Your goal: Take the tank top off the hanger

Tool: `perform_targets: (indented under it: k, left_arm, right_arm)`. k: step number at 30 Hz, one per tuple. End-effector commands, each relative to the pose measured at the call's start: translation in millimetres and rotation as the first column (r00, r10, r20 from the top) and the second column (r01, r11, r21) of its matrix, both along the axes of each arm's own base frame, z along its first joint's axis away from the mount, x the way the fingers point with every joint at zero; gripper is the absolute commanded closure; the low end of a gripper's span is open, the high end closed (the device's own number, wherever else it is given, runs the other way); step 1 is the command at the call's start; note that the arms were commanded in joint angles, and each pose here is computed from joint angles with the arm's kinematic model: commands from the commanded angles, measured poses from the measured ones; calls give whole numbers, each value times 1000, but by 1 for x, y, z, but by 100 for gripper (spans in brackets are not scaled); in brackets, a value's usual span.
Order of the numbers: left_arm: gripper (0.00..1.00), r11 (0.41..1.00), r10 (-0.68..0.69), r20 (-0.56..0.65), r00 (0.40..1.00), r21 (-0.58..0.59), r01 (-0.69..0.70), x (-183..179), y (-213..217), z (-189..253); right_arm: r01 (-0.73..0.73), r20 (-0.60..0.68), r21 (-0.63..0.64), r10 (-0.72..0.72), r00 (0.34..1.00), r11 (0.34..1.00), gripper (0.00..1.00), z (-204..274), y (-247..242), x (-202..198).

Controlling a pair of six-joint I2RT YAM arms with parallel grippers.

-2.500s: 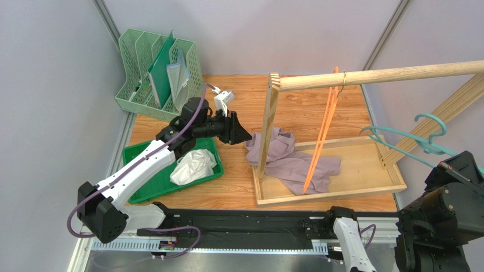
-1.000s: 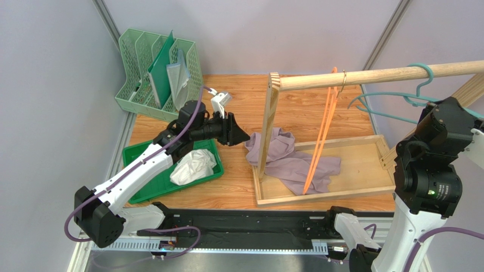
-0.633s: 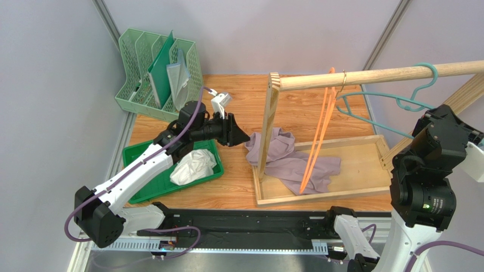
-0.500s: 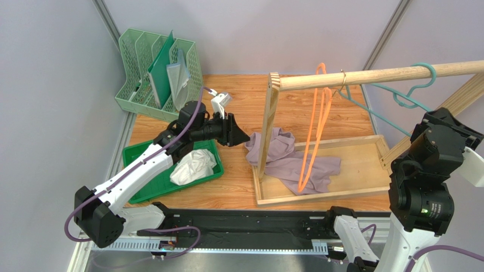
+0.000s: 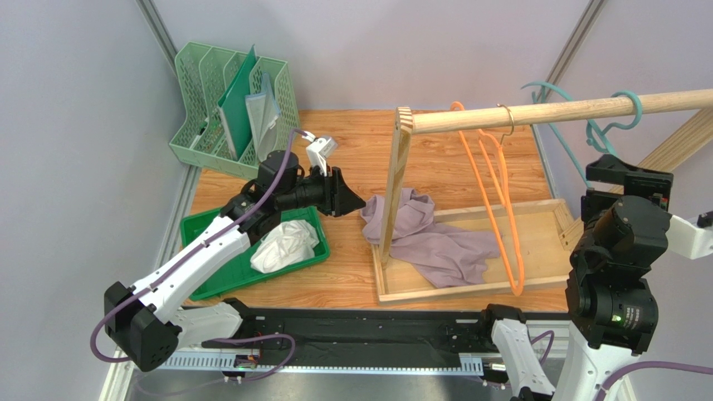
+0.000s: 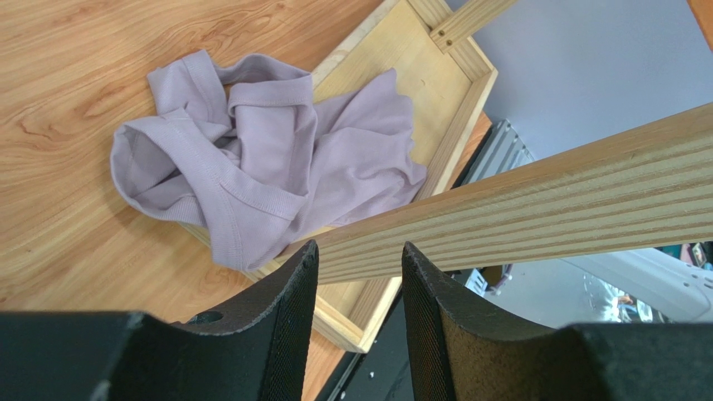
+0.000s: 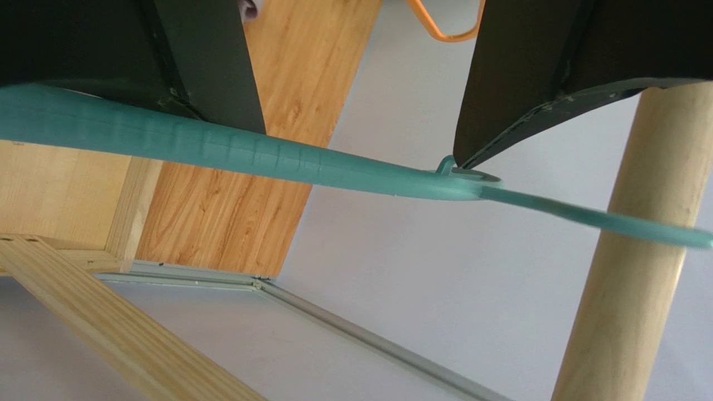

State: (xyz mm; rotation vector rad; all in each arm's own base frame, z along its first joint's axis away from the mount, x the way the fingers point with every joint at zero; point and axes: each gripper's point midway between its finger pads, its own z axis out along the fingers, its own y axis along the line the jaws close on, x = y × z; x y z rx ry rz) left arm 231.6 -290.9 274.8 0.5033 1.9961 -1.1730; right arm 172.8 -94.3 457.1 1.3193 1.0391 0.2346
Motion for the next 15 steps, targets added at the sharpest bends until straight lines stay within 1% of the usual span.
perform_targets:
  k: [1,2,3,5,6,8,9,11,12,13,15]
  left_arm:
    - [53,1000,5,22,1000,-10,-5,-4,3,6]
    - [53,1000,7,19,1000,-3,-7,-3,4,4]
    - [53,1000,9,18,1000,-2,-9,-3,4,3]
    - [53,1000,10,14,1000,1,-10,-2,3,2]
    - [53,1000,10,11,1000,4,-10,-2,3,0]
    - [53,1000,10,8,1000,6,-10,-1,3,-1]
    - [53,1000,9,6,1000,7,-9,-1,3,-1]
    - [52,1000,12,2,1000,15,-12,-1,3,-3]
    - [52,1000,10,2,1000,16,-10,0,2,-4]
    - [52,1000,9,4,1000,18,-9,0,2,-2]
    - [52,1000,2,-4,1000,31,-2,1,1,-5]
  right_arm:
    - [-218,-154,-169,192,969,961,12,-9,26,6]
    - [-258,-189,-173,225,956,951,11,-18,30,10]
    - [-335,-237,-188,289,928,923,10,-27,41,13]
    - [-411,-287,-187,351,892,892,9,-42,51,16]
    - [-480,-323,-165,412,852,862,9,-59,62,22]
    - [-543,-364,-158,463,808,825,9,-75,71,25]
    - [-586,-395,-120,503,769,802,8,-95,78,28]
    - [-622,-431,-97,531,730,777,7,-112,84,28]
    - [-653,-441,-82,561,701,753,7,-120,90,29]
    - [-665,-470,-55,568,676,745,7,-137,90,30]
    - [-690,-497,-48,582,643,722,7,-149,93,30]
